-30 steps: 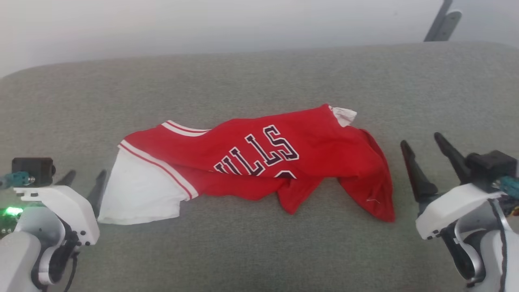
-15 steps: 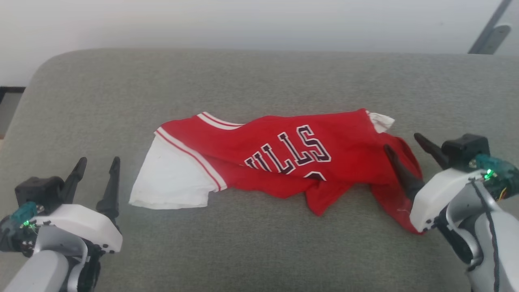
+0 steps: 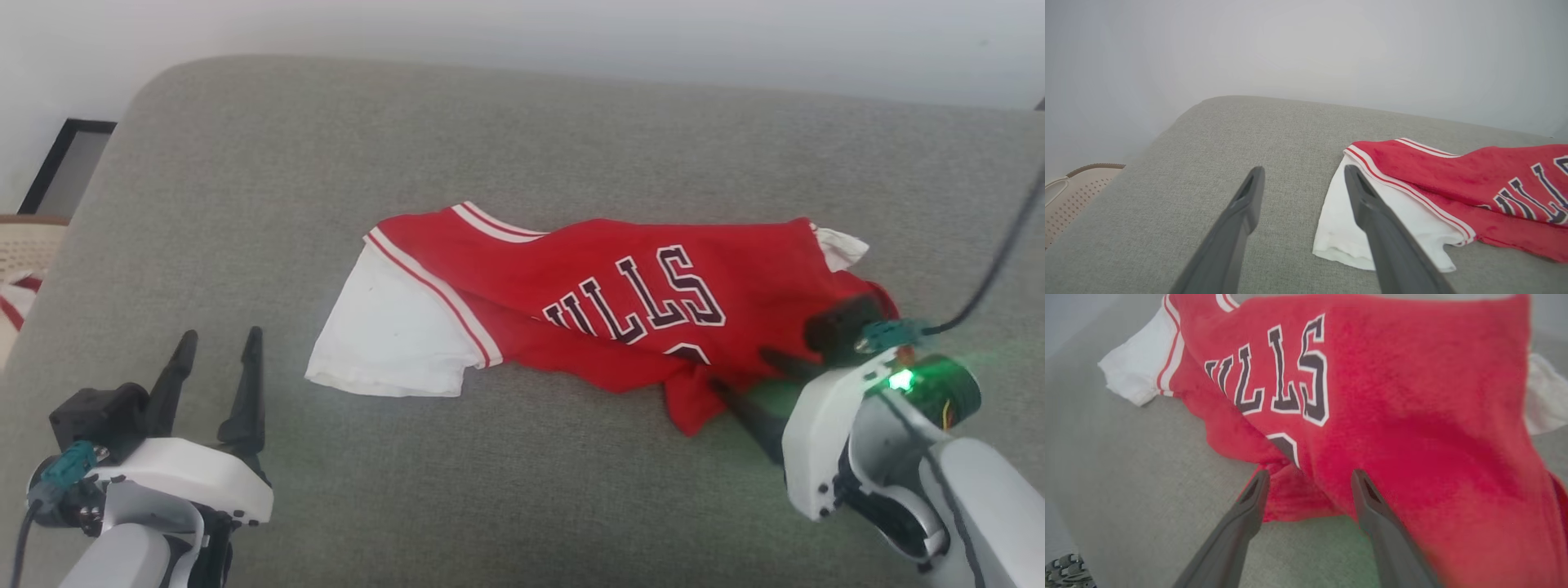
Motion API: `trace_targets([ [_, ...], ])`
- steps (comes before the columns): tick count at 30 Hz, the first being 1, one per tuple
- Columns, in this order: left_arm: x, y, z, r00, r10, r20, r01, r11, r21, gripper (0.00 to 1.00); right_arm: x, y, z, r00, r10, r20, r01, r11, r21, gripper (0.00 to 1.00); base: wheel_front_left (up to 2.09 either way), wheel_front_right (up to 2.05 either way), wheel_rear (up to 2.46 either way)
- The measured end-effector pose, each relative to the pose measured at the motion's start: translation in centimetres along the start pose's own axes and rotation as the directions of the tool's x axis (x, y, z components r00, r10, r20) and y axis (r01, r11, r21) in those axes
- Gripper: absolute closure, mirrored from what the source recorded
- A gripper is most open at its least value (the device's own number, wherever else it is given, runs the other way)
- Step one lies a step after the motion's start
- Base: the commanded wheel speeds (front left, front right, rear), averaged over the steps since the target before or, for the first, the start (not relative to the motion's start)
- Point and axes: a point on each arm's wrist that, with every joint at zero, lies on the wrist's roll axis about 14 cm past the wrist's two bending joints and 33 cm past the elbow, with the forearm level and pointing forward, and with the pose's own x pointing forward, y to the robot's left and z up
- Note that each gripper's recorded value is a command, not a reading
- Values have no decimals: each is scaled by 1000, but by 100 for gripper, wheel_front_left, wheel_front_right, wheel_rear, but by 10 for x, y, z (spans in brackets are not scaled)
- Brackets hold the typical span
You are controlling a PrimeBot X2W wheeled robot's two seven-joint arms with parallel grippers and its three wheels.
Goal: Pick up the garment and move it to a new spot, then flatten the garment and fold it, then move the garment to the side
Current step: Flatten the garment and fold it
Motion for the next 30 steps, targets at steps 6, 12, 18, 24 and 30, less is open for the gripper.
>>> trace_targets([
  [6, 1, 3, -2, 1000, 4, 3, -4, 1000, -9, 0, 5, 16, -26, 985, 79, -152, -81, 997, -12, 0, 0, 0, 0],
  [12, 2, 5, -8, 1000, 16, -4, -16, 1000, -20, 0, 19, 23, -36, 965, 108, -240, -129, 989, -71, 0, 0, 0, 0],
  [18, 0, 10, -13, 999, 33, -11, -33, 999, -22, 0, 36, 23, -49, 943, 94, -319, -151, 976, -160, 0, 0, 0, 0],
  [24, -4, 19, -14, 998, 57, -8, -57, 998, -29, 0, 46, 24, -57, 925, 72, -373, -172, 955, -241, 100, 0, 0, 0],
  [30, -6, 22, -7, 998, 64, 21, -64, 998, -30, 0, 43, 29, -49, 934, 83, -347, -170, 959, -228, 100, 0, 0, 0],
])
